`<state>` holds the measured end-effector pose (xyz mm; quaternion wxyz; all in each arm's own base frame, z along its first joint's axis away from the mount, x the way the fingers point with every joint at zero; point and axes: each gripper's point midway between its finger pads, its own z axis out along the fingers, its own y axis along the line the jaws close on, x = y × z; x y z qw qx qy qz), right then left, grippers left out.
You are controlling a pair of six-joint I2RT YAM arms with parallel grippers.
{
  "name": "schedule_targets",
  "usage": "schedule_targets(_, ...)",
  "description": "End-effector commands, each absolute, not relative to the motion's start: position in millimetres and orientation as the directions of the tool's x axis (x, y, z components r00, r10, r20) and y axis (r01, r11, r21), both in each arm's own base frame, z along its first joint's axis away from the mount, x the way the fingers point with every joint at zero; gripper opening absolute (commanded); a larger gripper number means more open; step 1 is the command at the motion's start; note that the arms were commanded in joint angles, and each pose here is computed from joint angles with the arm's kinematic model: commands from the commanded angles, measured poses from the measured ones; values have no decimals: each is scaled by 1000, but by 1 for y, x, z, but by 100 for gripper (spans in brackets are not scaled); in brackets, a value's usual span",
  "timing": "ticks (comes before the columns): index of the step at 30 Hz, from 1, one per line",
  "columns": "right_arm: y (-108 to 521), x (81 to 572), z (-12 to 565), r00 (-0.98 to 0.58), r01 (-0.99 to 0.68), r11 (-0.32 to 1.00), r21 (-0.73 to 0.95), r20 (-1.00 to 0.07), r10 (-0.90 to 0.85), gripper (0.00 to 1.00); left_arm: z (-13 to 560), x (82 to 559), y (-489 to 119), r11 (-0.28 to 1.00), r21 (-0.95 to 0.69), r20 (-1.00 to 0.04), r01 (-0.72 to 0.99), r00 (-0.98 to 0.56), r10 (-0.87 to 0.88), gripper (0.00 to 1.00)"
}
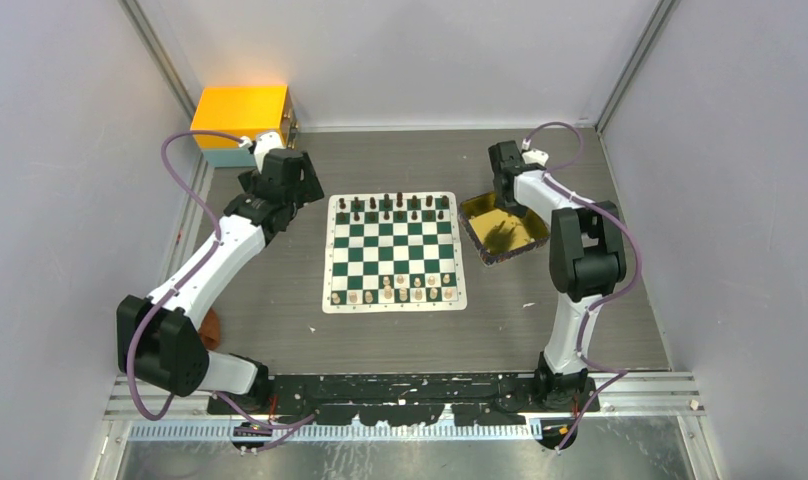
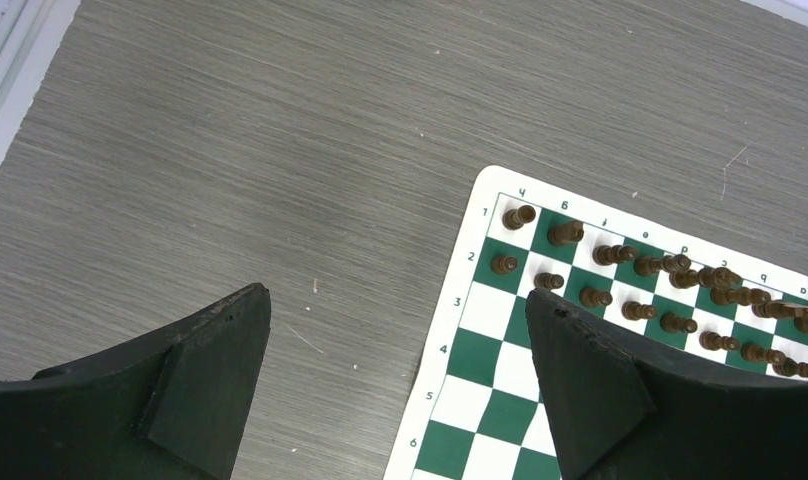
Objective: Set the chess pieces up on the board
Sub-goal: Pick up the chess piece from the storage box.
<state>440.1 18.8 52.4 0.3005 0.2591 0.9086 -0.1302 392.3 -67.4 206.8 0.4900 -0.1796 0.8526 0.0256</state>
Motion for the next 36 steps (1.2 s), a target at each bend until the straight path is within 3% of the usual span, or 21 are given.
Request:
schedule_targets(1,17,466,75,-610,573,819,-7,-672,421,37,227,403,-67,932,-156,-870,-327,-402,-287,99)
schedule_targets(36,9,483,62,-619,572,820,12,-650,441,36,223,410,-69,935,-143,-869,-324,-412,-275,99)
